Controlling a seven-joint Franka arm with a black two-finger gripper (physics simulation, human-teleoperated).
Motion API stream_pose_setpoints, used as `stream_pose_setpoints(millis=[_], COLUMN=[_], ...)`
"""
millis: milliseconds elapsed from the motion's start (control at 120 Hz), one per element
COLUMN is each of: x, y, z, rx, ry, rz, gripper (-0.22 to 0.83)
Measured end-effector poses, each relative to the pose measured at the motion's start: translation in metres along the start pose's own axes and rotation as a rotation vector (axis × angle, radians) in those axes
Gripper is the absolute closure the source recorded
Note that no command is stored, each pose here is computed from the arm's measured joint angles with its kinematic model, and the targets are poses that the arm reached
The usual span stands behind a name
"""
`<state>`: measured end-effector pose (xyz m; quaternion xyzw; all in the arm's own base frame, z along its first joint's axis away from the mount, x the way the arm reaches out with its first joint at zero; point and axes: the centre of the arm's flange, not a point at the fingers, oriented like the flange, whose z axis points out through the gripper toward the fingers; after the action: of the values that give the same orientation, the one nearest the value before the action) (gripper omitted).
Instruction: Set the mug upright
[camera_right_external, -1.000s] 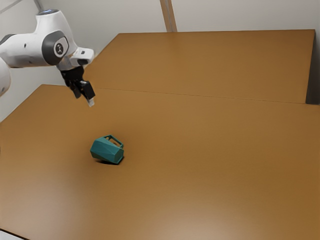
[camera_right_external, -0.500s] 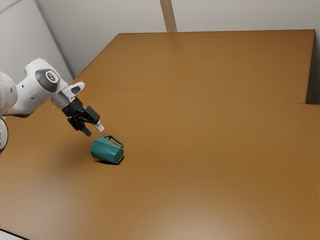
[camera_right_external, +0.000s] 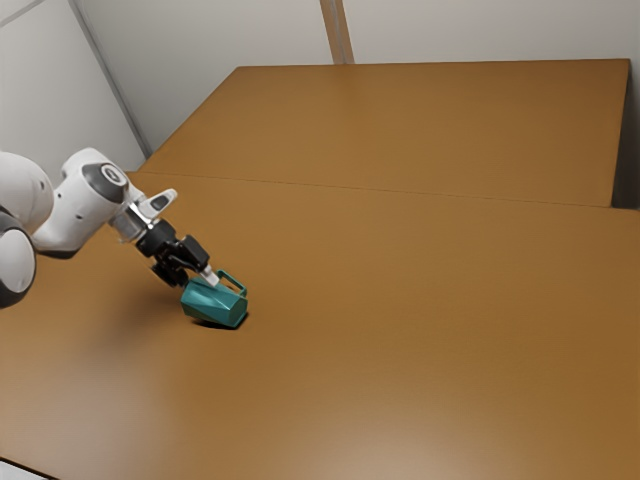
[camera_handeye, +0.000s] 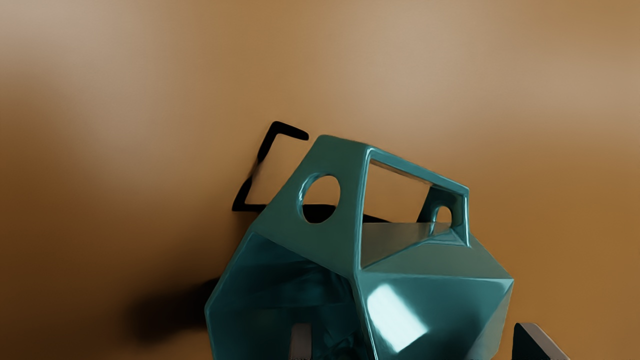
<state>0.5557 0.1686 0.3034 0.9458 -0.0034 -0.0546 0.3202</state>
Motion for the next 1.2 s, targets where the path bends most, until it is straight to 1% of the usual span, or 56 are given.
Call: stream_pose_setpoints(millis=[175, 433, 608, 767, 867, 1000, 1067, 1200], x=[0.0, -0.002, 0.001, 0.003, 0.006, 0.013, 0.018, 0.039], y=[0.0, 0.006, 0.022, 0.041, 0.062, 0.101, 0.113, 0.146], z=[0.002, 0.002, 0.0, -0.004, -0.005, -0.01, -0.008, 0.004], rx=[-0.016, -0.067, -0.114, -0.127, -0.102, 0.019, 0.112, 0.343], ry=[0.0, 0.016, 0.03, 0.033, 0.03, 0.006, -0.019, -0.088], rz=[0.007, 0.011, 0.031, 0.059, 0.099, 0.193, 0.242, 0.377], gripper=[0.48, 0.66, 0.73, 0.76, 0.77, 0.77, 0.78, 0.78])
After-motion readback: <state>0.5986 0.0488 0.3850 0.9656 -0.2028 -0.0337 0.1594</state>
